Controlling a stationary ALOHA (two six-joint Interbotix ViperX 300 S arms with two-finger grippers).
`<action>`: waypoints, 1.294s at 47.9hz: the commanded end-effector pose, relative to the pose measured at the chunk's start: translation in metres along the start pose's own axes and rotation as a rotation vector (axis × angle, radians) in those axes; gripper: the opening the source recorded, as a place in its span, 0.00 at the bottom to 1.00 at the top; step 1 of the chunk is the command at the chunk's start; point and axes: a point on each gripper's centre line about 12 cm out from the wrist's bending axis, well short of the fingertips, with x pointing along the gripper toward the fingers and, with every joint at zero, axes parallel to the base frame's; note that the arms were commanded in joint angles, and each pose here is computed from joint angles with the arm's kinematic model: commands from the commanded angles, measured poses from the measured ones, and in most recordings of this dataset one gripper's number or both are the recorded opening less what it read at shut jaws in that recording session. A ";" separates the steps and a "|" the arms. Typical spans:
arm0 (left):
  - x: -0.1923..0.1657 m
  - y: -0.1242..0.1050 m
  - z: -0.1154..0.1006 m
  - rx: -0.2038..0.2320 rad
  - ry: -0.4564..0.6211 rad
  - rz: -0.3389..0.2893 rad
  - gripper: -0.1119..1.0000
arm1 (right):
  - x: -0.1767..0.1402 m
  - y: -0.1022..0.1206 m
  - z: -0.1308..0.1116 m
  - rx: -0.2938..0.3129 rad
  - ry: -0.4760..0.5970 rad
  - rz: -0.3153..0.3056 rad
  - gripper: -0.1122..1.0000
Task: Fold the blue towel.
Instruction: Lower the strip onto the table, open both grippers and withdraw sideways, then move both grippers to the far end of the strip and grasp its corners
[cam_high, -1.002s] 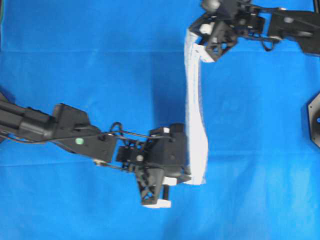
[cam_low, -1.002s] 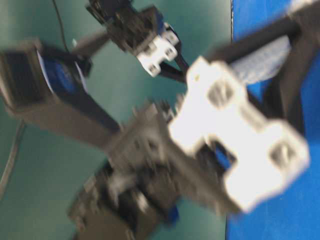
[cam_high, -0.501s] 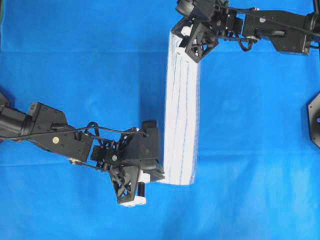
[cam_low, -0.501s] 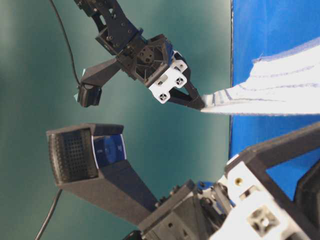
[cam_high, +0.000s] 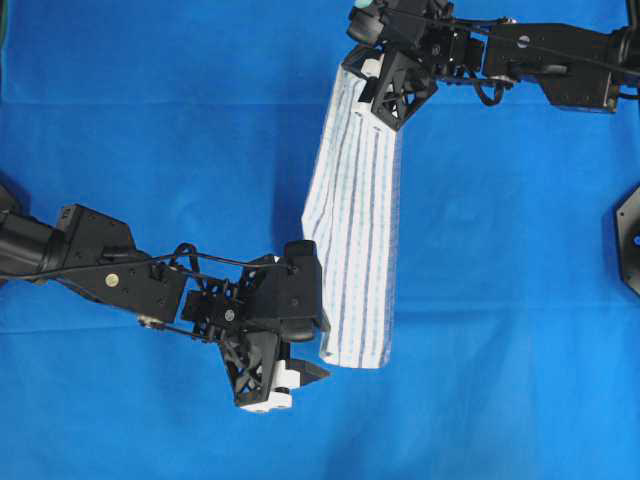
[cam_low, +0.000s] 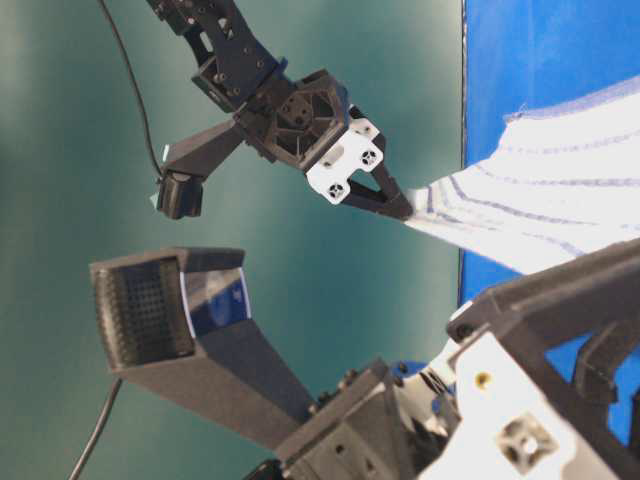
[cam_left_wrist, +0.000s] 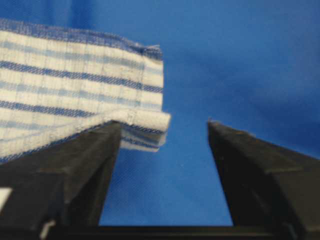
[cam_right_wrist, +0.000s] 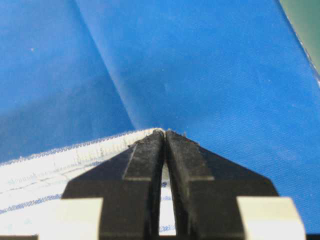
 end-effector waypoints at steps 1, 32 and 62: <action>-0.016 0.000 0.016 -0.005 -0.033 -0.003 0.69 | -0.006 0.000 0.014 -0.014 -0.039 0.000 0.22; -0.146 0.050 0.049 0.179 -0.292 0.097 0.68 | -0.104 0.021 0.004 -0.084 -0.263 0.089 0.55; -0.221 0.086 -0.002 0.194 -0.594 0.197 0.68 | -0.172 0.062 -0.049 -0.067 -0.486 0.331 0.55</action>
